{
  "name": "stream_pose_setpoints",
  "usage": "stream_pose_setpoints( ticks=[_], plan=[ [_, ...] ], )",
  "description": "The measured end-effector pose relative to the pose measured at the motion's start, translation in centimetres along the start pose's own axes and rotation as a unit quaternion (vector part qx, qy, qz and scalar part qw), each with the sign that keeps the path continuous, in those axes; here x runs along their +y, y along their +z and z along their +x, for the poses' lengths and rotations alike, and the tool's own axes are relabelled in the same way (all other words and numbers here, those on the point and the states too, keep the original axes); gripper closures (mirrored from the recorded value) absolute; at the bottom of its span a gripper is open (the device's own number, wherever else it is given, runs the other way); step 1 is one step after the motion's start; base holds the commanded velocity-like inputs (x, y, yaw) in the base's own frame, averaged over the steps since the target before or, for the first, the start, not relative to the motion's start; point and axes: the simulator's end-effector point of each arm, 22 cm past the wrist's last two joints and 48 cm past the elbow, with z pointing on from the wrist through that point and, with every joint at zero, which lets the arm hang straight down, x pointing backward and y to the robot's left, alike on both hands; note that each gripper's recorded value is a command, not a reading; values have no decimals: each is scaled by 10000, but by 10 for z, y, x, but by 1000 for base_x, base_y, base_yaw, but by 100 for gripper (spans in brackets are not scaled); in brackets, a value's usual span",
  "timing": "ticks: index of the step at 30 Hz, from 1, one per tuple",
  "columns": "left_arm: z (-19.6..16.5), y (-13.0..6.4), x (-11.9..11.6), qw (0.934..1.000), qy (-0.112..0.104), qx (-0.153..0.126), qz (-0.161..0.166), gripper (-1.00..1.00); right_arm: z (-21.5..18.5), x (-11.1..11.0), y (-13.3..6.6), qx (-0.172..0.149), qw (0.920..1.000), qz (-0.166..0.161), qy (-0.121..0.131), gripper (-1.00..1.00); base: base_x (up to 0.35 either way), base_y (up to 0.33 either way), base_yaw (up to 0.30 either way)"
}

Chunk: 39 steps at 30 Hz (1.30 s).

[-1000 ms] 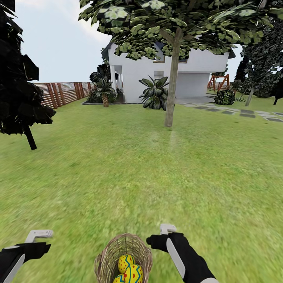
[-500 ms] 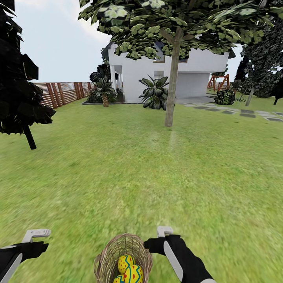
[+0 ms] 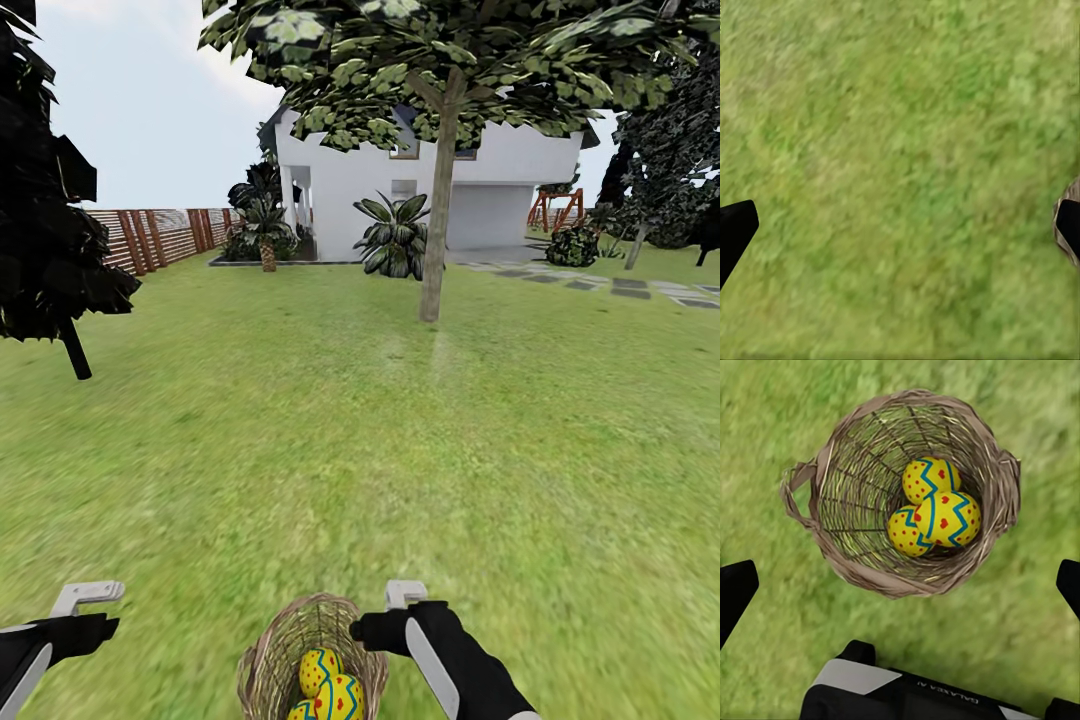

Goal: Take the three Easter eggs out of the wicker basket on the lawn in the garden, then place them on the lawn next to a single tree (choose any tree) so that all three eggs are next to the same tree and none are left in the basket.

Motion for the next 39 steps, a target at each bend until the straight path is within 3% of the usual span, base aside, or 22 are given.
stream_pose_setpoints(
  ticks=[39],
  plan=[
    [16, 39, -10, 10000, -32, -8, -27, -100, 7, -16, 40, -60, 10000, -10, 56, -100, 0, 0, 0]
  ],
)
